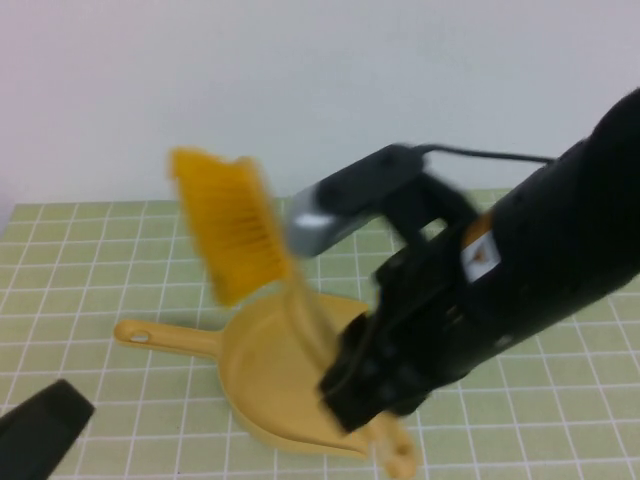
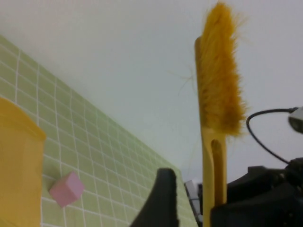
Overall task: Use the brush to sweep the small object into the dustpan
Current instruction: Hand over the broom
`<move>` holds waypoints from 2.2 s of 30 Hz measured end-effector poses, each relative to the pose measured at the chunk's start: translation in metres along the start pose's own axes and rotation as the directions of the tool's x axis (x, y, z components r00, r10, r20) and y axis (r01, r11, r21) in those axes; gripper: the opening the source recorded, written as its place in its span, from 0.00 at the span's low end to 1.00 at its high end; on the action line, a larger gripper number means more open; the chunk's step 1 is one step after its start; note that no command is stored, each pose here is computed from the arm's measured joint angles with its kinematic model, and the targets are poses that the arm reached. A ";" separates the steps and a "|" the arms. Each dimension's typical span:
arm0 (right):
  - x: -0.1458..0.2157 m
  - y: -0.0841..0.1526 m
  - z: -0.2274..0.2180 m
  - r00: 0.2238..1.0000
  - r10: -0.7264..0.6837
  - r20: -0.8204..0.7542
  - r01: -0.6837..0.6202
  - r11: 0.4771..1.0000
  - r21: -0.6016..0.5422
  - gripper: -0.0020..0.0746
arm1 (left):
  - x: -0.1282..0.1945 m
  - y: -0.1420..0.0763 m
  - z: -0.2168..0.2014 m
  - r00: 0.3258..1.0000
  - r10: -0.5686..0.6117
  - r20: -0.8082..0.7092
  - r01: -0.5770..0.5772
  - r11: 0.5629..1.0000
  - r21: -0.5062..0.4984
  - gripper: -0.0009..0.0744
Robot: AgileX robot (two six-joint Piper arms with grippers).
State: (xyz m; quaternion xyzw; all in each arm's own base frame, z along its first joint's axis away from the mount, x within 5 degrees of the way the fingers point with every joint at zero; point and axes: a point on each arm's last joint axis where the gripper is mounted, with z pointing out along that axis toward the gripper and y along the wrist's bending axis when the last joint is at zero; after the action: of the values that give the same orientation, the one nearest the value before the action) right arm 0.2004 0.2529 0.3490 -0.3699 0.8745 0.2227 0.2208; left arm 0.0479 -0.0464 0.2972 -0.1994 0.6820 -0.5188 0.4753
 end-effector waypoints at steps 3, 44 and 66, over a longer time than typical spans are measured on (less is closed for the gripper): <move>-0.002 0.031 0.009 0.997 -0.049 0.051 0.051 0.997 -0.054 0.27 | -0.001 0.002 0.006 0.999 0.036 -0.031 -0.037 0.999 -0.011 0.89; -0.033 0.111 0.049 0.944 -0.308 0.115 0.326 0.924 -0.199 0.27 | -0.006 0.009 0.024 0.995 0.043 -0.085 -0.048 0.997 -0.058 0.22; -0.028 0.119 0.064 0.964 -0.259 0.059 0.264 0.905 -0.335 0.66 | -0.005 0.008 0.024 0.993 0.050 -0.104 -0.054 0.998 -0.040 0.21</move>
State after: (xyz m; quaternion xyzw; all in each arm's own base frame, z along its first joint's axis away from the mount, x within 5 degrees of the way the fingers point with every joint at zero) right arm 0.1439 0.3780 0.3405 -0.5149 0.7640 0.3410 0.1870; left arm 0.0723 -0.0524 0.2919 -0.1645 0.7216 -0.5011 0.4485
